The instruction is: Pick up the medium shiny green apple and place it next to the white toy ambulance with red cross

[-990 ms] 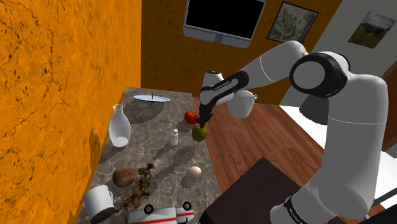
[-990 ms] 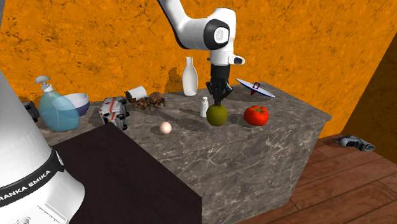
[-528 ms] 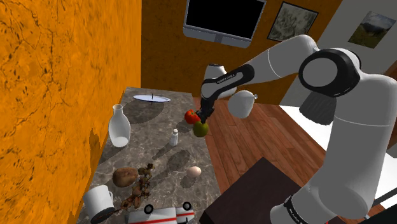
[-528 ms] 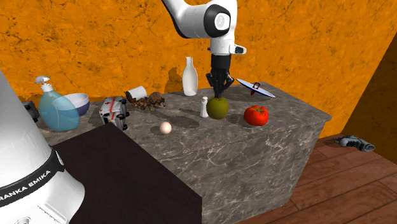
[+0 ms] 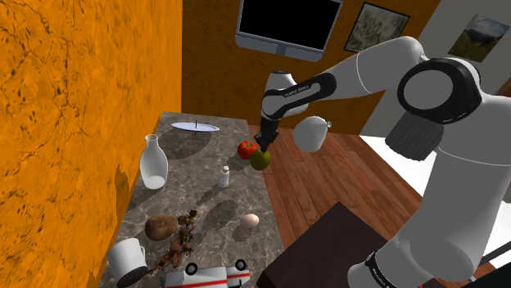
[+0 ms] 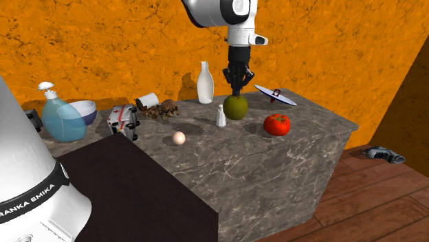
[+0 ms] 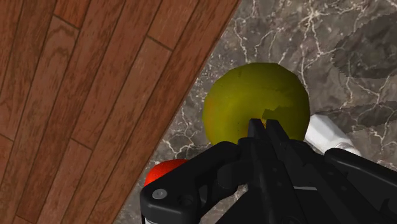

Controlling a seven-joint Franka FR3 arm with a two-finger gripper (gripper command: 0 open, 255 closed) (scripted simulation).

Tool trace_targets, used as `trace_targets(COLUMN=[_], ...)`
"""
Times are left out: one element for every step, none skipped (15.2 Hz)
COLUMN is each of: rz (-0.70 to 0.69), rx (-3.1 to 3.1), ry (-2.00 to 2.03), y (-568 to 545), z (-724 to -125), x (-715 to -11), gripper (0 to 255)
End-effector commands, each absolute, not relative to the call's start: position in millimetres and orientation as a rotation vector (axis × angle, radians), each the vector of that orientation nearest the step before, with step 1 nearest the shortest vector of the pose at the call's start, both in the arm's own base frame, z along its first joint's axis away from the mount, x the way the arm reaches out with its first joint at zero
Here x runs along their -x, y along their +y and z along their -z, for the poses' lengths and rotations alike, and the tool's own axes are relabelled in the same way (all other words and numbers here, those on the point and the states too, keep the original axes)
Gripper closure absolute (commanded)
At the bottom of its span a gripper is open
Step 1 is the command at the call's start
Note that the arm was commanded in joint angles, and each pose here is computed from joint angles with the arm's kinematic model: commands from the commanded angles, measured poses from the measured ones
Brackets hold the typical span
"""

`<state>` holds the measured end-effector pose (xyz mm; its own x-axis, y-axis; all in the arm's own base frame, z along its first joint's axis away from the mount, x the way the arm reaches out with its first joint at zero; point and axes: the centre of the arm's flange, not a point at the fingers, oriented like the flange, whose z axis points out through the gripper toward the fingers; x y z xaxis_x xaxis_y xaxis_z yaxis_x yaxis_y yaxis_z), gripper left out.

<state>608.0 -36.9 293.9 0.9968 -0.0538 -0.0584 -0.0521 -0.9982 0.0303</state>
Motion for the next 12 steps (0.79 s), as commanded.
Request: trace_targets(rz=[0.092,0.092,0.092,0.092,0.092,0.092,0.092,0.092,0.092,0.092,0.092,0.092], rx=[-3.110,-3.110,-3.110,-3.110,-3.110,-3.110,-3.110,-3.110,-3.110,-3.110,-3.110,-3.110], ry=[-0.082,-0.082,-0.082,-0.082,-0.082,-0.082,-0.082,-0.082,-0.082,-0.082,-0.082,-0.082], y=[-37,-37,-37,-37,-37,-37,-37,-37,-37,-37,-28,-19], z=[-305,-310,-316,-321,-326,-331,-337,-342,-347,-352,-352,-352], x=[-609,-609,-609,-609,-609,-609,-609,-609,-608,-608,-599,-589], gripper=[255,255,255,255,255,255,255,255,255,255,255,255])
